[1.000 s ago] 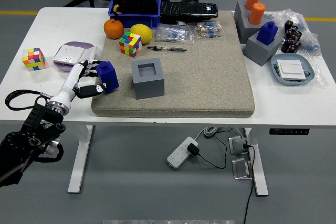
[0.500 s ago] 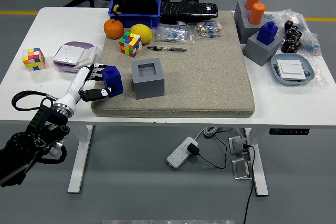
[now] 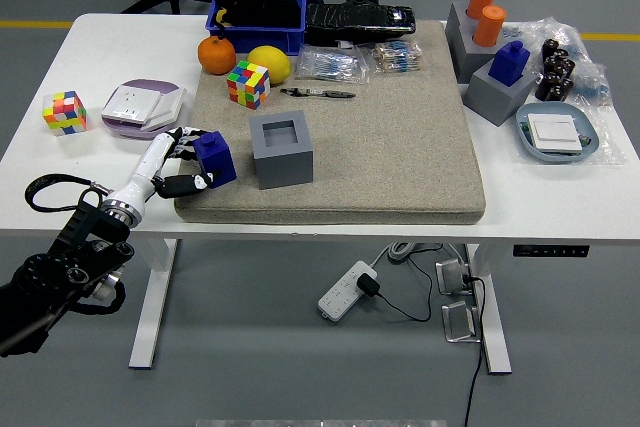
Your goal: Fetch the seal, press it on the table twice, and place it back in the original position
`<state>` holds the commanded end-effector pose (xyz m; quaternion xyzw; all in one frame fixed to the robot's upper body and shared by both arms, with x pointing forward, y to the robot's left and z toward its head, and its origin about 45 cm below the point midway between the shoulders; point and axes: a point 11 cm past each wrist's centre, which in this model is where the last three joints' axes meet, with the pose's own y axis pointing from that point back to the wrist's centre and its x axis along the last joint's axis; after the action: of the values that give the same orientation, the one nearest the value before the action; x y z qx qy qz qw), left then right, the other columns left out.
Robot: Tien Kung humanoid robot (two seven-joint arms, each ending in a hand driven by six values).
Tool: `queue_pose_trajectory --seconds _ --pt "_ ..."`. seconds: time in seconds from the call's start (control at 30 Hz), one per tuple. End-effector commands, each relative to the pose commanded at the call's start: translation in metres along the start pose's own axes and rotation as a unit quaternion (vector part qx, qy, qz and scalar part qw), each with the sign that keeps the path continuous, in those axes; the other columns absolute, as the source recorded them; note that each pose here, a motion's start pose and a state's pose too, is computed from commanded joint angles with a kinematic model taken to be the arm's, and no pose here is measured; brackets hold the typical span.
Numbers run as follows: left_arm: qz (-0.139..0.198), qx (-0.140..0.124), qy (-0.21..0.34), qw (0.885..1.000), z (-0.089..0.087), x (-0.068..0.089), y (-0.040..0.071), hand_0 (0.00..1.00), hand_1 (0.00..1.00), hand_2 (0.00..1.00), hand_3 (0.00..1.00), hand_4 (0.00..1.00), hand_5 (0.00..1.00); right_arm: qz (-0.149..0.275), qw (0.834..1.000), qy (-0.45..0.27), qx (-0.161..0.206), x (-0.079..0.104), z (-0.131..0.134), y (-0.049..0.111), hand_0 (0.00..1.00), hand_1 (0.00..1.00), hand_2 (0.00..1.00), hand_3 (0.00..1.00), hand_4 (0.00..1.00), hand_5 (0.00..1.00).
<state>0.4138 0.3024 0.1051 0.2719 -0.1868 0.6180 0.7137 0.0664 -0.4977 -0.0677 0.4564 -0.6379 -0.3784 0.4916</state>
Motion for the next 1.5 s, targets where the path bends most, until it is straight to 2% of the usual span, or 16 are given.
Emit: queue_pose_trajectory --seconds 0.47,0.6,0.73,0.87,1.03,1.17,1.27,1.5 --pt "-0.001 -0.005 -0.002 1.0 0.002 0.002 0.0 0.636 0.518 0.431 0.728 0.698 0.002 -0.001 1.0 -0.001 0.001 -0.001 0.0 0.0 0.834 0.731 0.698 0.717 0.748 0.515" --pt "0.004 -0.012 -0.001 1.0 0.006 0.008 -0.002 0.636 0.518 0.431 0.728 0.698 0.002 0.0 1.0 -0.001 0.0 -0.001 0.0 0.0 0.834 0.731 0.698 0.717 0.748 0.515" --pt "0.014 -0.026 -0.001 1.0 0.015 0.02 -0.007 0.636 0.518 0.43 0.728 0.698 0.002 0.0 1.0 -0.003 0.001 -0.001 0.0 0.0 0.834 0.731 0.698 0.717 0.748 0.515" --pt "0.028 -0.045 -0.003 0.999 0.029 0.036 -0.013 0.636 0.519 0.43 0.725 0.699 0.002 0.0 1.0 -0.005 0.001 -0.001 0.0 0.0 0.834 0.731 0.698 0.717 0.748 0.515" --pt "0.048 -0.082 -0.007 0.995 0.059 0.059 -0.025 0.636 0.519 0.43 0.725 0.699 0.002 0.001 1.0 -0.006 0.001 0.0 0.0 0.0 0.834 0.731 0.698 0.717 0.748 0.515" --pt "0.051 -0.107 -0.012 0.993 0.081 0.068 -0.032 0.636 0.519 0.43 0.723 0.699 0.002 0.001 1.0 -0.006 0.002 0.0 -0.001 0.0 0.834 0.731 0.698 0.717 0.748 0.516" --pt "0.045 -0.124 -0.015 0.991 0.095 0.067 -0.035 0.636 0.519 0.43 0.722 0.699 0.002 0.001 1.0 -0.007 0.003 0.0 -0.001 0.0 0.834 0.731 0.698 0.717 0.748 0.515" --pt "0.013 -0.152 -0.012 0.988 0.119 0.043 -0.038 0.635 0.519 0.43 0.721 0.7 0.002 0.001 1.0 -0.007 0.002 0.0 0.0 0.0 0.834 0.731 0.698 0.717 0.748 0.515"
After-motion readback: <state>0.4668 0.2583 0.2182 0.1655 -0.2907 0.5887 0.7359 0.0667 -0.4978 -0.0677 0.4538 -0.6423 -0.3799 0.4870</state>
